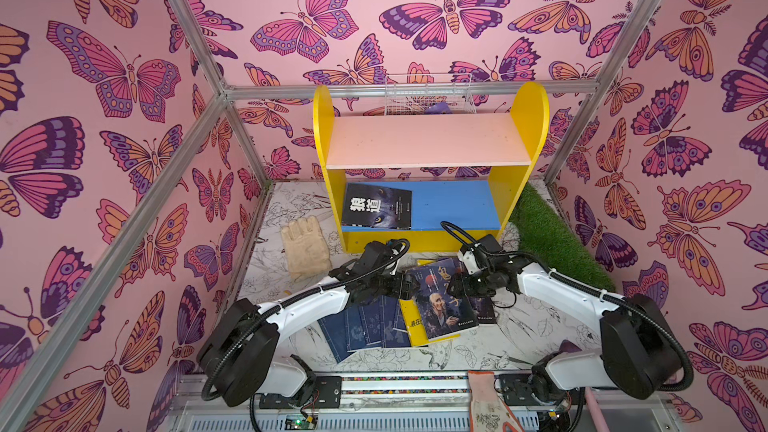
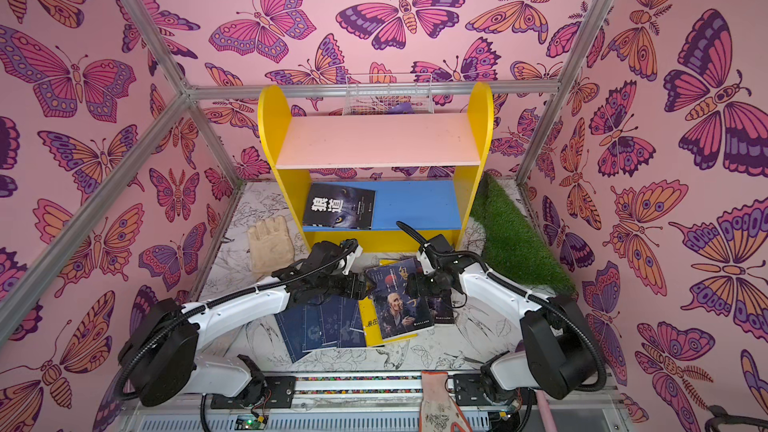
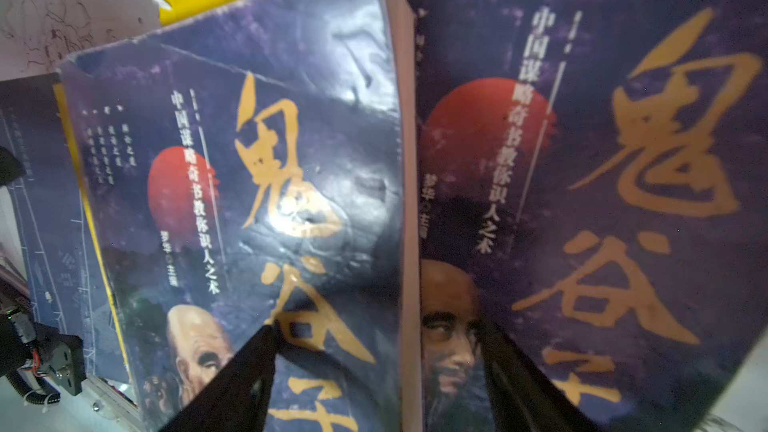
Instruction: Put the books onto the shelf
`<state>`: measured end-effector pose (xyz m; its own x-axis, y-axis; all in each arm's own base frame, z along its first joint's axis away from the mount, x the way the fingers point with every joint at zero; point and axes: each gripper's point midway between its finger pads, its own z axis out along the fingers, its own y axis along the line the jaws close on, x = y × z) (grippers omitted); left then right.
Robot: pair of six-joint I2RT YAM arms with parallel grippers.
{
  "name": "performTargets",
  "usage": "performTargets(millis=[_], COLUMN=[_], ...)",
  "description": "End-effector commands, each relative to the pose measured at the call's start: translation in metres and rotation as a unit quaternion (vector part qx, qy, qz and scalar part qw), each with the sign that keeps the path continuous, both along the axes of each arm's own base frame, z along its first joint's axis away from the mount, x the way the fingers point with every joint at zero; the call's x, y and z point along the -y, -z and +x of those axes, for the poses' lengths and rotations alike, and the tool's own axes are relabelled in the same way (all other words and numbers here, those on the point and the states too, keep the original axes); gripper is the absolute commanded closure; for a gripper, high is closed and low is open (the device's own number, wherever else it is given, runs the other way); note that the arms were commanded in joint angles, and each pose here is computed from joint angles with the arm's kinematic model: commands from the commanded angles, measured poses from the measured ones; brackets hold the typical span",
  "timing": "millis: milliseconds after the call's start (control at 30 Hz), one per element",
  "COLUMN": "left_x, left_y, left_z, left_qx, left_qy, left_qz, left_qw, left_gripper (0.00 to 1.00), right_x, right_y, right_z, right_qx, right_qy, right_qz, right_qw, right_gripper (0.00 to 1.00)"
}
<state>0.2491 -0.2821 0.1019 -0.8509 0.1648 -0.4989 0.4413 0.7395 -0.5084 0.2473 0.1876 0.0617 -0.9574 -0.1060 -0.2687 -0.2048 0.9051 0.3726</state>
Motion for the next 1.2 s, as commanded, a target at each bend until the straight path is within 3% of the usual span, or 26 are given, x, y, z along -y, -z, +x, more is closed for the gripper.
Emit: performTargets(millis=[0, 233, 500, 833, 967, 1167], left_x=[0.004, 0.018, 0.046, 0.066, 0.070, 0.076], left_y=[0.007, 0.023, 0.018, -0.039, -0.040, -0.033], left_z=[-0.007, -0.007, -0.015, -0.019, -0.019, -0.010], left_qx=[-0.014, -0.038, -0.059, 0.019, 0.015, 0.013], left_qy=[0.029, 0.056, 0.121, 0.166, 0.176, 0.168], left_qz=[0.011, 0.018, -0.018, -0.120, -0.127, -0.117], left_qw=[0.999, 0.998, 0.991, 0.979, 0.976, 0.979], left_gripper=[0.21, 0.19, 0.22, 0.38, 0.47, 0.49], right_x=[-0.006, -0.010, -0.013, -0.021, -0.023, -0.028], right_y=[0.004, 0.015, 0.016, 0.003, -0.006, -0.028], right_z=[0.003, 0.004, 0.003, 0.002, 0.004, 0.005], right_qx=[0.006, -0.008, -0.009, 0.010, 0.026, 0.063], right_qy=[-0.023, -0.032, -0.041, -0.057, -0.063, -0.075], right_qz=[0.005, 0.002, 0.010, 0.039, 0.048, 0.074], right_qw=[1.000, 0.999, 0.999, 0.998, 0.997, 0.992], right_gripper=[0.24, 0.26, 0.26, 0.28, 0.28, 0.28])
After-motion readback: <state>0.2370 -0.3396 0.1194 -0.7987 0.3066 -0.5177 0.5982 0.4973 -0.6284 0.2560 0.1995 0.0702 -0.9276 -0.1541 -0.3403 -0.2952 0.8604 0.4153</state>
